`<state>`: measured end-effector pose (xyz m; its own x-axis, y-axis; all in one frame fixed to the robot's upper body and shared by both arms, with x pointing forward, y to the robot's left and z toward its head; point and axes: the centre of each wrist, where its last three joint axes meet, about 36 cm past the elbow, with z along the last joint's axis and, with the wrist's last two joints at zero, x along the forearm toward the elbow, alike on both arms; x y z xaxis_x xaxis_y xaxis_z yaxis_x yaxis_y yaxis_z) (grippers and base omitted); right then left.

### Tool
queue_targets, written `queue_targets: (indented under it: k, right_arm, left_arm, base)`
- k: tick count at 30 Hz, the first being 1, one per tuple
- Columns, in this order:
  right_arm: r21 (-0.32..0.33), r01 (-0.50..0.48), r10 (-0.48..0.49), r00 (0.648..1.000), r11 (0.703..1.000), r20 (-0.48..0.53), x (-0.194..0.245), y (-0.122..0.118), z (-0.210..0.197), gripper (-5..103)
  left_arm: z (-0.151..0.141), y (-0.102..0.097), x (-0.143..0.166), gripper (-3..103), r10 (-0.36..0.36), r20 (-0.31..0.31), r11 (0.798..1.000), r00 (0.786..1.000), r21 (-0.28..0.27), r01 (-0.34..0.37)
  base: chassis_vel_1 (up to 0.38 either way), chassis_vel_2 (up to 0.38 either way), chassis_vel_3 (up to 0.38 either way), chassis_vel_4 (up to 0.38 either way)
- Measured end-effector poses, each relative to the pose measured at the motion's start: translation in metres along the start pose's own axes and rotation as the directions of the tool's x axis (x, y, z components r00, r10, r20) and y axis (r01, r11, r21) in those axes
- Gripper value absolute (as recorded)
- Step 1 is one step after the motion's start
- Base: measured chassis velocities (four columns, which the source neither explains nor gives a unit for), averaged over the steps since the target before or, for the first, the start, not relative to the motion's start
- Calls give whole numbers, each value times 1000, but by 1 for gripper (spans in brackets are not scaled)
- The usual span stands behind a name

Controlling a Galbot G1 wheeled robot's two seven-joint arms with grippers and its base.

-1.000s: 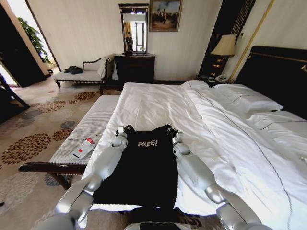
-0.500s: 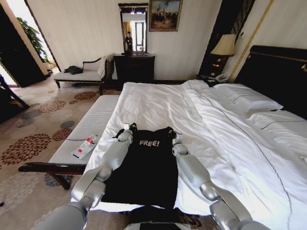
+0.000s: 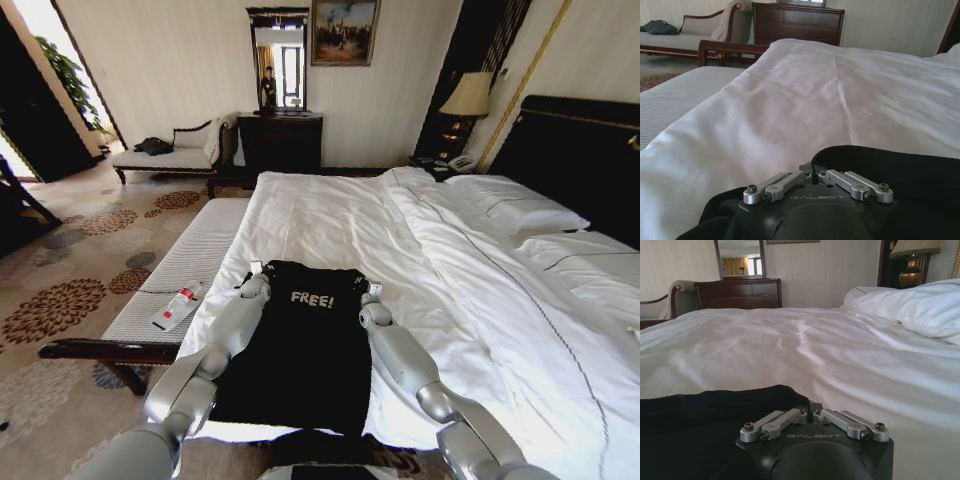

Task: Fold the clothes on the bed.

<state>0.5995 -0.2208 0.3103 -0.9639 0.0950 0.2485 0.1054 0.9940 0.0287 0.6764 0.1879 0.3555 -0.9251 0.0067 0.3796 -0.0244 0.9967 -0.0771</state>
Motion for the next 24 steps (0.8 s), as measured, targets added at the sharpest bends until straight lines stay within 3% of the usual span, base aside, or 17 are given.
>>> queue_targets:
  k: [17, 20, 22, 23, 24]
  right_arm:
    - [37, -31, 34, 997, 999, -69, -11, 13, -9, 2]
    - [40, -46, 50, 995, 998, -86, -14, 16, -12, 7]
    - [42, -60, 64, 994, 997, -94, -14, 17, -13, 13]
    - [42, -60, 63, 994, 997, -88, -13, 17, -15, 22]
    - [42, -60, 63, 994, 997, -88, -13, 17, -15, 22]
  left_arm:
    - [-12, 6, -3, 1, 4, 16, 1000, 1000, -14, -4]
    - [-12, 6, -3, 1, 1, 14, 1000, 1000, -18, -1]
    - [-13, 7, -3, 1, -3, 16, 1000, 1000, -19, 3]
    - [-14, 7, -2, 1, -3, 22, 1000, 1000, -19, 4]
    - [-14, 7, -2, 1, -3, 22, 1000, 1000, -19, 4]
  base:
    - [0, 0, 0, 0]
    - [0, 0, 0, 0]
    - [0, 0, 0, 0]
    - [0, 0, 0, 0]
    - [0, 0, 0, 0]
